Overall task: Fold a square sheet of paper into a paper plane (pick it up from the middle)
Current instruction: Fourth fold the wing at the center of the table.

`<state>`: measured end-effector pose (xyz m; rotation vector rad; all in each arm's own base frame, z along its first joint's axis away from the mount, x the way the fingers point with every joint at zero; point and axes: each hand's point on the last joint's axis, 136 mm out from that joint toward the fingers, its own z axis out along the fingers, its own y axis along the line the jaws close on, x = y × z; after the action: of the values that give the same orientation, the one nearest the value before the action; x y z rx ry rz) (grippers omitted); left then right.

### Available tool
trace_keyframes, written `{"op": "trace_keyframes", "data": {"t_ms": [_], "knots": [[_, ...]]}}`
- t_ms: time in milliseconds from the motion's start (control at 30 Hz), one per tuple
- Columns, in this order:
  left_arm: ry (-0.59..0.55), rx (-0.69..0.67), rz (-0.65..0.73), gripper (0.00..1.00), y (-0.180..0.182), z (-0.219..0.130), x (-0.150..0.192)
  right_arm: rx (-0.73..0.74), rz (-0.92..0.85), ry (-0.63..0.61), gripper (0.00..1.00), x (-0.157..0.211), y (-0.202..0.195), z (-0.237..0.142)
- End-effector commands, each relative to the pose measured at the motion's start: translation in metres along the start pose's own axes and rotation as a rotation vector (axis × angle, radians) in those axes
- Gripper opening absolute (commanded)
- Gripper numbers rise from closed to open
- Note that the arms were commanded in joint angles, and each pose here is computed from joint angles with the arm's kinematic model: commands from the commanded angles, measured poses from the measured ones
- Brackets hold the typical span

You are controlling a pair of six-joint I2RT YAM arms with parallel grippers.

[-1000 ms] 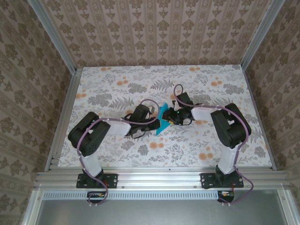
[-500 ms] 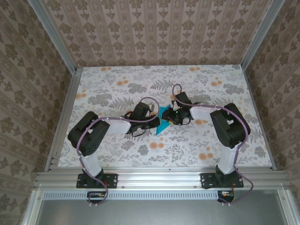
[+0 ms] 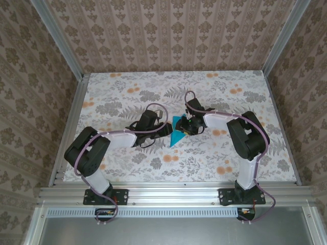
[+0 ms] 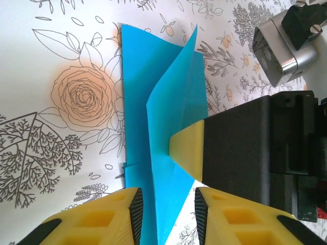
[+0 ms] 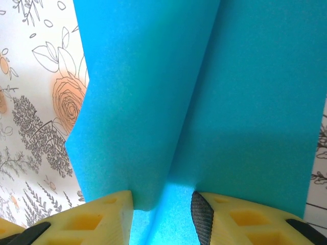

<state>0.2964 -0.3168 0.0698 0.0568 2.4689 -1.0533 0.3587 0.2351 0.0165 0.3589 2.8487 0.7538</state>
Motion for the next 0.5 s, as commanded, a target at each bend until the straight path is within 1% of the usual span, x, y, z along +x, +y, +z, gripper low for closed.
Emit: {"op": "trace_keyframes", "data": {"t_ms": [0, 200, 467], "knots": [[0.021, 0.040, -0.034, 0.38, 0.000, 0.005, 0.005, 0.303, 0.108, 0.061, 0.42, 0.028, -0.082, 0.022], [0.060, 0.038, -0.052, 0.40, 0.006, 0.016, 0.012, 0.325, 0.128, 0.068, 0.42, 0.030, -0.086, 0.022], [0.097, 0.030, -0.058, 0.37, 0.011, 0.023, 0.019, 0.374, 0.164, 0.079, 0.42, 0.032, -0.095, 0.024]]}}
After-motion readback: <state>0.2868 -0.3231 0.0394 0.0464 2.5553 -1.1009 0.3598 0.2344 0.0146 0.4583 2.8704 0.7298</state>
